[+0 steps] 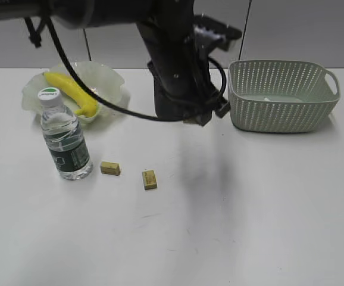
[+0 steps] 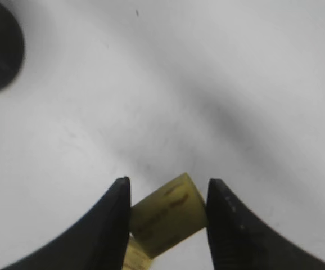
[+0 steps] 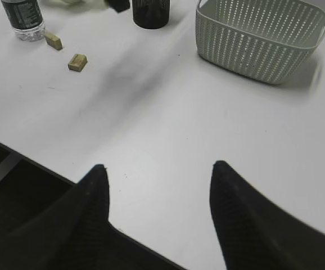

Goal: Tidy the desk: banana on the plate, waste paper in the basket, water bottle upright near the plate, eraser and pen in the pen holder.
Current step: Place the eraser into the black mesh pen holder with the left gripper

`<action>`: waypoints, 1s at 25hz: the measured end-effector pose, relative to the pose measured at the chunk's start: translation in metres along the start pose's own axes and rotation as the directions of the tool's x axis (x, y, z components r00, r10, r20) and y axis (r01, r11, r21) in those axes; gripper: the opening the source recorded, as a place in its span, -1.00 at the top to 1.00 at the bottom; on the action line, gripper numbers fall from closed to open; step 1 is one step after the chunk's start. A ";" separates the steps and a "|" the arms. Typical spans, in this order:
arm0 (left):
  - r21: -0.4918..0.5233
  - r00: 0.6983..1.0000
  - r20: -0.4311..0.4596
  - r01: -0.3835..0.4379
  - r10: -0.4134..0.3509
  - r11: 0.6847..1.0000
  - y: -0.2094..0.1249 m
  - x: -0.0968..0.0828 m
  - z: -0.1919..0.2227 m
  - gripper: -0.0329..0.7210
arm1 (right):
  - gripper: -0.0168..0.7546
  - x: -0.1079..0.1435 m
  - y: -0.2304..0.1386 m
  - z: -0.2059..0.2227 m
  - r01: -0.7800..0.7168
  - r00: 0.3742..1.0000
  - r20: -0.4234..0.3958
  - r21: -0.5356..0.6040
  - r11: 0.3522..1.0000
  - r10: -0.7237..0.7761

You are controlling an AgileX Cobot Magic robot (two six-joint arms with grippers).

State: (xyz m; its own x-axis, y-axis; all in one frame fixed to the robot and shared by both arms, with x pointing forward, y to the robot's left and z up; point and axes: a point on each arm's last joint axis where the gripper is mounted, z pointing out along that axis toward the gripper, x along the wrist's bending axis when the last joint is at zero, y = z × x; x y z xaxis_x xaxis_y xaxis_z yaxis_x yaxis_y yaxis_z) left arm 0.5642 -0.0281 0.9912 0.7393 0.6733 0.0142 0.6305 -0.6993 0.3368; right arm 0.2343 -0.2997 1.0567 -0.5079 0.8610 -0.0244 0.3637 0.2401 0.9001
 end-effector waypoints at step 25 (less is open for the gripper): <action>-0.552 0.977 -0.139 0.056 -0.159 0.832 0.049 0.110 0.024 0.09 | -0.22 0.000 0.000 0.000 0.000 1.000 0.000 0.000 1.000 0.000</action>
State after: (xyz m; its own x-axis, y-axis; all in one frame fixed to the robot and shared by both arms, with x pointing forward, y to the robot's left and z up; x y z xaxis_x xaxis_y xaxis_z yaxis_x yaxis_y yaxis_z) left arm 0.6819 0.0057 0.9864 0.5895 0.8025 0.0915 0.4353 -0.4110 0.8010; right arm 0.2343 -0.2997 1.0567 -0.5079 0.8610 -0.0244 0.3637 0.2401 0.9001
